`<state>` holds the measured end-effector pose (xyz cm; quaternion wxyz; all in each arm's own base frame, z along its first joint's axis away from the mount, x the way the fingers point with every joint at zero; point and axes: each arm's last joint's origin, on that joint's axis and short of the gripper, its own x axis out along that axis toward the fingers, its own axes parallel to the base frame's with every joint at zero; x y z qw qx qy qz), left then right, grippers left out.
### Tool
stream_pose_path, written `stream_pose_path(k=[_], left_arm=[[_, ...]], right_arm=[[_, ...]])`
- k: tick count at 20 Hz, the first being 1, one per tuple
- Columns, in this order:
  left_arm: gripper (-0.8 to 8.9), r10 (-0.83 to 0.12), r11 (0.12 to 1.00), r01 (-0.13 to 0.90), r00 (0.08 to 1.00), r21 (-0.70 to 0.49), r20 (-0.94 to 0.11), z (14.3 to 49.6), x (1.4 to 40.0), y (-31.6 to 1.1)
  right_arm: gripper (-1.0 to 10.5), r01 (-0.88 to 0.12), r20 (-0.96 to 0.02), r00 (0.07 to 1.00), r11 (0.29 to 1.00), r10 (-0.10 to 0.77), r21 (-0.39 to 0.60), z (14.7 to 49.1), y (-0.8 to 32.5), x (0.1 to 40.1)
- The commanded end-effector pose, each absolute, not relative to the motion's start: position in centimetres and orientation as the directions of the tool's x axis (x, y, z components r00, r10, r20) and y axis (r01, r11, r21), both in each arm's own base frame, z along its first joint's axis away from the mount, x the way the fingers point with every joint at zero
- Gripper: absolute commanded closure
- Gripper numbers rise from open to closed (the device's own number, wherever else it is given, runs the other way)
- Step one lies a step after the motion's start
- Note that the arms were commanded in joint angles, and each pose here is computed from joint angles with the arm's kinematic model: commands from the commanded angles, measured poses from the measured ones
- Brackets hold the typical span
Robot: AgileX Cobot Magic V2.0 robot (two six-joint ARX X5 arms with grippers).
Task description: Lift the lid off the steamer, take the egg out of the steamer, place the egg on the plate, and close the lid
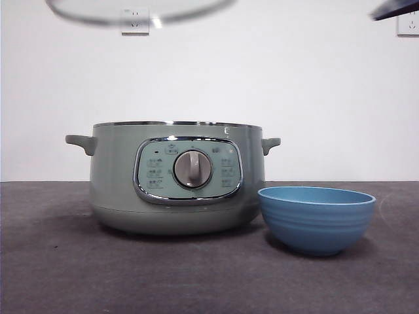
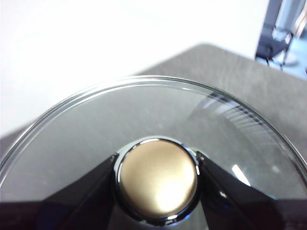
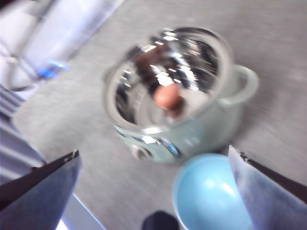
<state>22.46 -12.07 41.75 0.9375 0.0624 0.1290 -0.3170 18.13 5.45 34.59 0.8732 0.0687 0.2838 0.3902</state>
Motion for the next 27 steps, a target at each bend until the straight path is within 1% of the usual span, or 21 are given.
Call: stream_pose_path(k=[1,4,5,7,9,11,13,16,18,20,22,27], left_arm=[[8.22,-0.566,0.811,0.583,0.802,0.050,-0.191,44.4,19.3,-10.4],[8.22,-0.555,0.819,0.571,0.813,0.054,-0.176,45.5,15.4,-8.3],[8.22,-0.535,0.832,0.551,0.826,0.057,-0.176,45.7,14.2,-7.7],[8.22,-0.497,0.855,0.515,0.848,0.064,-0.182,45.9,12.2,-6.5],[8.22,-0.494,0.857,0.511,0.850,0.060,-0.184,45.9,10.5,-5.6],[8.22,-0.466,0.873,0.482,0.868,0.068,-0.173,46.0,9.0,-4.7],[8.22,-0.446,0.884,0.461,0.880,0.071,-0.161,46.0,7.8,-4.0],[8.22,-0.446,0.884,0.461,0.881,0.072,-0.159,46.0,6.9,-3.6],[8.22,-0.445,0.884,0.462,0.878,0.071,-0.175,45.8,6.9,-3.5],[8.22,-0.444,0.883,0.464,0.876,0.072,-0.189,45.7,6.8,-3.5],[8.22,-0.445,0.883,0.465,0.875,0.072,-0.189,45.7,6.8,-3.5],[8.22,-0.447,0.882,0.466,0.874,0.072,-0.190,45.7,6.8,-3.5]], right_arm=[[4.1,-0.638,-0.436,0.524,0.676,0.732,0.368,34.4,7.1,19.4],[4.1,-0.660,-0.443,0.498,0.657,0.745,0.364,33.3,10.4,21.2],[4.1,-0.658,-0.460,0.494,0.663,0.738,0.357,33.0,11.5,21.9],[4.1,-0.665,-0.493,0.479,0.667,0.726,0.336,33.0,13.7,23.3],[4.1,-0.678,-0.509,0.470,0.664,0.721,0.316,33.4,16.1,24.8],[4.1,-0.671,-0.546,0.474,0.685,0.691,0.283,33.7,18.3,26.5],[4.1,-0.665,-0.605,0.473,0.710,0.640,0.231,33.4,20.6,28.3],[4.1,-0.655,-0.681,0.461,0.736,0.569,0.172,32.1,23.7,30.9],[4.1,-0.656,-0.709,0.439,0.736,0.553,0.168,30.5,25.5,32.4],[4.1,-0.647,-0.736,0.446,0.752,0.510,0.128,29.0,26.7,33.2],[4.1,-0.647,-0.760,0.439,0.756,0.479,0.103,27.5,27.4,33.5],[4.1,-0.646,-0.787,0.413,0.757,0.459,0.102,25.0,28.3,34.2]])
